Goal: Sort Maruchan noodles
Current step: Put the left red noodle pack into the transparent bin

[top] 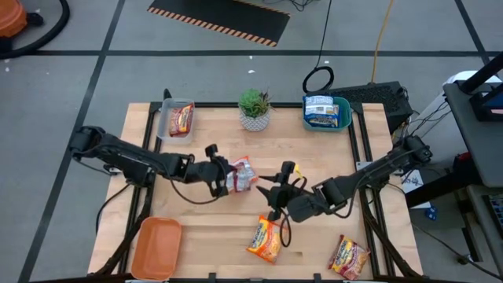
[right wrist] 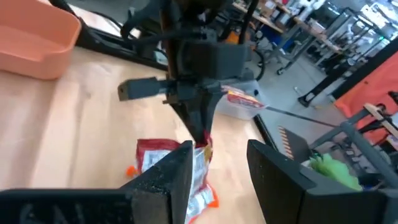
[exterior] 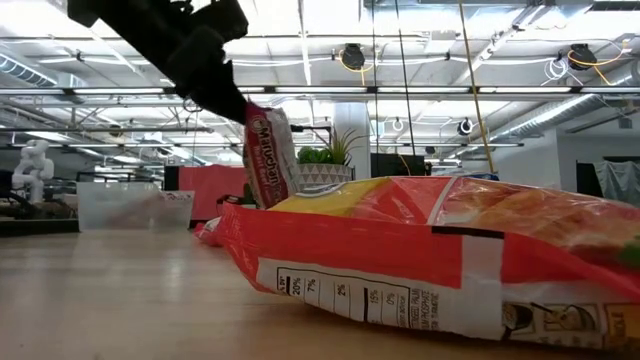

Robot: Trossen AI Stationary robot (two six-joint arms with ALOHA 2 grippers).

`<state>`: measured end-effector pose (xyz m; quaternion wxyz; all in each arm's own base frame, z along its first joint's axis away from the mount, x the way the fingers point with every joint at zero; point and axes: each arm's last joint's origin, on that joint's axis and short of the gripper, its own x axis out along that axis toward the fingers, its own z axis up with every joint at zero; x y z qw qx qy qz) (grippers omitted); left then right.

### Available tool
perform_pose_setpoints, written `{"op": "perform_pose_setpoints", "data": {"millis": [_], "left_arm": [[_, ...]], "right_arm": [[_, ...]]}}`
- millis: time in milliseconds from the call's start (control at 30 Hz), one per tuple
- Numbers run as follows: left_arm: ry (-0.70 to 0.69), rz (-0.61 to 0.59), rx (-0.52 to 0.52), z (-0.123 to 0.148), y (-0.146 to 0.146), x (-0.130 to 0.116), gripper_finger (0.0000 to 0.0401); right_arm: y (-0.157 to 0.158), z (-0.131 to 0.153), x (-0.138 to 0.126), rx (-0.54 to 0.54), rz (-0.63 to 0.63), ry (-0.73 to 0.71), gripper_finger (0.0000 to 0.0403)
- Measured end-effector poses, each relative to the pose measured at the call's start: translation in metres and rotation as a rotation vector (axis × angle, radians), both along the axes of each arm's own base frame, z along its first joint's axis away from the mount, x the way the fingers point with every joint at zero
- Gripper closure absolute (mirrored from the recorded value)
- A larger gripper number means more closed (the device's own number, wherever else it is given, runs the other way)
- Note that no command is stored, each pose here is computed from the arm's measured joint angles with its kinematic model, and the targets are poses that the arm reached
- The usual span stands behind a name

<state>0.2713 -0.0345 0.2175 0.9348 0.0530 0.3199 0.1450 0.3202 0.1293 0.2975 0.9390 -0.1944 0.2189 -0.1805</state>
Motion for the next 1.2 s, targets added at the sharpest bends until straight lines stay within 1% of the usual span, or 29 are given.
{"op": "perform_pose_setpoints", "data": {"millis": [67, 267, 433, 567, 700, 933, 1067, 1200], "left_arm": [[-0.017, 0.024, -0.002, 0.002, 0.006, 0.001, 0.0391], [-0.001, 0.074, -0.001, 0.003, 0.018, -0.001, 0.0392], [-0.002, 0.158, 0.024, 0.009, 0.027, -0.009, 0.0393], [-0.039, 0.245, 0.058, 0.022, 0.038, -0.019, 0.0393], [-0.109, 0.312, 0.050, 0.039, 0.048, -0.032, 0.0394], [-0.181, 0.354, 0.040, 0.059, 0.055, -0.052, 0.0394], [-0.166, 0.385, 0.051, 0.060, 0.058, -0.058, 0.0392], [-0.131, 0.442, 0.108, 0.058, 0.063, -0.062, 0.0390]], "right_arm": [[-0.006, 0.000, 0.002, -0.020, -0.011, 0.012, 0.0257], [-0.022, -0.001, 0.007, -0.100, -0.023, 0.071, 0.0257], [-0.033, -0.005, 0.008, -0.141, -0.042, 0.132, 0.0257], [-0.037, -0.009, 0.006, -0.160, -0.049, 0.183, 0.0257], [-0.037, -0.012, 0.003, -0.176, -0.043, 0.229, 0.0257], [-0.037, -0.018, -0.002, -0.161, -0.057, 0.285, 0.0257], [-0.038, -0.023, -0.007, -0.131, -0.086, 0.323, 0.0257], [-0.036, -0.026, -0.011, -0.093, -0.059, 0.368, 0.0257]]}}
